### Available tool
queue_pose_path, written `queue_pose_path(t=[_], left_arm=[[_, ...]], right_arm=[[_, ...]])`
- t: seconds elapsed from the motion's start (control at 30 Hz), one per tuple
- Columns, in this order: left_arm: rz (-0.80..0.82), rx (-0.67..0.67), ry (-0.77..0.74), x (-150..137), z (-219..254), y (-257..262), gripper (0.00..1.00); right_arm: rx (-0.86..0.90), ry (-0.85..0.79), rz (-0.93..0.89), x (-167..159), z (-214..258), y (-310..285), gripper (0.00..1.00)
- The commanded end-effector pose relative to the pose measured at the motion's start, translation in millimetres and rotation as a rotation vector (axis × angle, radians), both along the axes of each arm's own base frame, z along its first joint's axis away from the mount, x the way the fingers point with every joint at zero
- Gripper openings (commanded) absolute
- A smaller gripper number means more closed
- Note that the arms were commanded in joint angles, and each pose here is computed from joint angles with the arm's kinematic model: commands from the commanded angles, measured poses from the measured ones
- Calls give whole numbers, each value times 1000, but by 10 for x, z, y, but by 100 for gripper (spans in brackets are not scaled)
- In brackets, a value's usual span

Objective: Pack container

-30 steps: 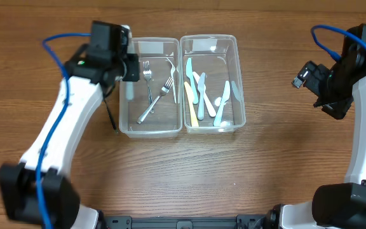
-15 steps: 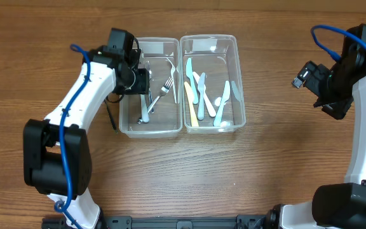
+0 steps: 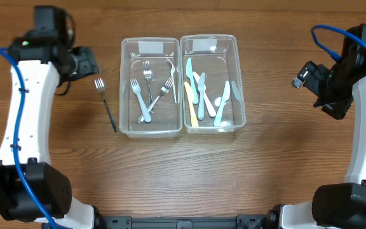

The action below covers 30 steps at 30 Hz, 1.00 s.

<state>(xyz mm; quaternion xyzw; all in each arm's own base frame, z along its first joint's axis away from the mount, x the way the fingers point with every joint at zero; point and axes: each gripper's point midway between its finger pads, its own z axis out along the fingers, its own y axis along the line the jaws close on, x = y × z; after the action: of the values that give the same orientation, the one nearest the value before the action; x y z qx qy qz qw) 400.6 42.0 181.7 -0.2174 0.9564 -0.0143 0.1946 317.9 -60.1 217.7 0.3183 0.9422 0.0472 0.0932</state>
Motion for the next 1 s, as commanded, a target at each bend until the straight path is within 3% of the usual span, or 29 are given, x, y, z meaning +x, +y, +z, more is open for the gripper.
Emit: queue_pose_path(t=[0.0, 0.27, 0.77, 0.87, 0.97], left_arm=[[63, -69, 104, -56, -632, 25, 75], [88, -150, 222, -31, -1430, -84, 58], [-37, -108, 342, -69, -2026, -389, 58], [0, -87, 375, -136, -2075, -347, 47], [11, -76, 389, -173, -2074, -316, 20]], right_arm=[[-2, -5, 0, 8, 2, 3, 100], [0, -2, 0, 1, 0, 5, 100], [1, 3, 0, -12, -2, 8, 100], [2, 10, 0, -27, -5, 11, 100], [2, 10, 0, -27, -5, 12, 100]])
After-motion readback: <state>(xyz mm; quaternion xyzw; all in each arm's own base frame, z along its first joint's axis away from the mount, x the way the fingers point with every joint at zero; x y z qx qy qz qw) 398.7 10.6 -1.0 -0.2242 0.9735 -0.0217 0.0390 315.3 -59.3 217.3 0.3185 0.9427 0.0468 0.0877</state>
